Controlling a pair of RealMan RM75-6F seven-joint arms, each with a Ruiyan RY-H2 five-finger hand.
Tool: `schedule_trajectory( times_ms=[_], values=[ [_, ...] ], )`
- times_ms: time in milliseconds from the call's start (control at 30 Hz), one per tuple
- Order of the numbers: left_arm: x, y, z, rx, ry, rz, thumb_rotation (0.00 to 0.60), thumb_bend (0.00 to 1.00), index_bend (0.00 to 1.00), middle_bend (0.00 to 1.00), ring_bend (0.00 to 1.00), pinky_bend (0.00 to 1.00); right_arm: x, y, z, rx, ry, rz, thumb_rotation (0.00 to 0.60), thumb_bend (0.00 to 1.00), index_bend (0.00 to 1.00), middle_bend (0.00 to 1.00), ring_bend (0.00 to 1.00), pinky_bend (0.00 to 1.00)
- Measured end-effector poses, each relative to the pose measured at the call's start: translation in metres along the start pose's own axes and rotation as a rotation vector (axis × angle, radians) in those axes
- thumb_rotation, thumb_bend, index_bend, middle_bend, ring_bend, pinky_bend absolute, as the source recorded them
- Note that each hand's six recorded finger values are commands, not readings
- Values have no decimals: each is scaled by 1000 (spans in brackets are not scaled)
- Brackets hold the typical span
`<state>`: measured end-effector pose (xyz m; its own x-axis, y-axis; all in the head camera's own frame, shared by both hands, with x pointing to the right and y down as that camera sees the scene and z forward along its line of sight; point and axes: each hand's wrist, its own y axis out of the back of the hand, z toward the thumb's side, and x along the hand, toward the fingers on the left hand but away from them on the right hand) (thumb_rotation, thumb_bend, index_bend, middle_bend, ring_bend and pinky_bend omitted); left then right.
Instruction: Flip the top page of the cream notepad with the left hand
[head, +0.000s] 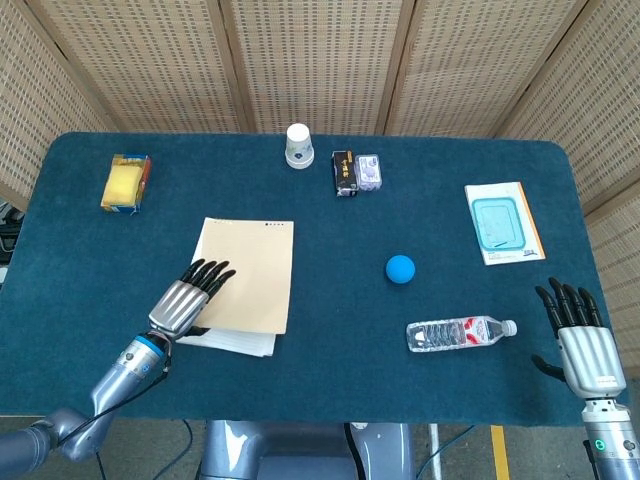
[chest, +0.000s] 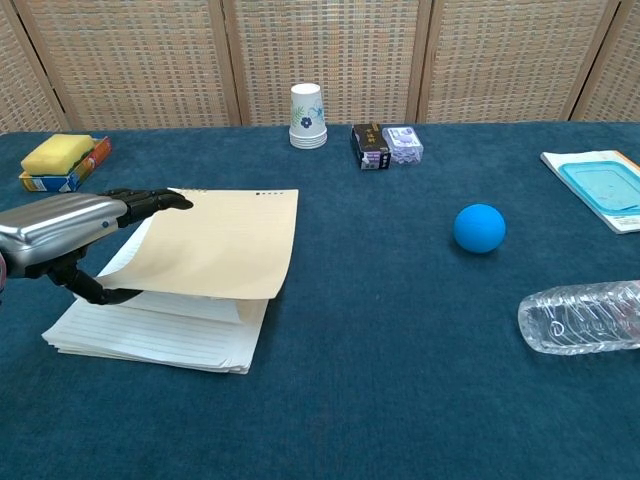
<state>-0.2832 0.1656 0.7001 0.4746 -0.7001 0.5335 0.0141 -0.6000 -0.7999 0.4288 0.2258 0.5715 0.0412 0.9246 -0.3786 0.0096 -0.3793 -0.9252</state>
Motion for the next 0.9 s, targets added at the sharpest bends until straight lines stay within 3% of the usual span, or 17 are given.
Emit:
schedule_trajectory(
  times_ms=[33, 133, 233, 400, 633, 900],
  values=[
    [0, 1, 0, -2, 0, 5, 600, 398, 274, 290, 196, 165, 0, 0, 0, -1, 0, 0, 600, 0, 0, 0, 0, 0],
    [-1, 3, 1, -6, -7, 26, 600, 402, 578, 547, 417, 344, 0, 0, 0, -1, 1, 1, 600, 0, 0, 0, 0, 0],
    [-5, -1, 1, -3, -22, 20, 600, 403, 679, 625, 489, 391, 0, 0, 0, -2, 1, 1, 600, 0, 0, 0, 0, 0],
    [-8, -3, -3, -1, -29, 28, 600, 416, 738, 665, 526, 417, 1, 0, 0, -4, 1, 3, 600, 0, 0, 0, 0, 0],
    [-14, 3, -5, -4, -44, 60, 600, 624, 777, 687, 548, 462, 0, -1, 1, -3, 2, 6, 600, 0, 0, 0, 0, 0],
    [-37, 13, -10, 25, -97, 73, 600, 684, 775, 687, 548, 462, 1, -1, 1, -3, 3, 7, 600, 0, 0, 0, 0, 0]
  ],
)
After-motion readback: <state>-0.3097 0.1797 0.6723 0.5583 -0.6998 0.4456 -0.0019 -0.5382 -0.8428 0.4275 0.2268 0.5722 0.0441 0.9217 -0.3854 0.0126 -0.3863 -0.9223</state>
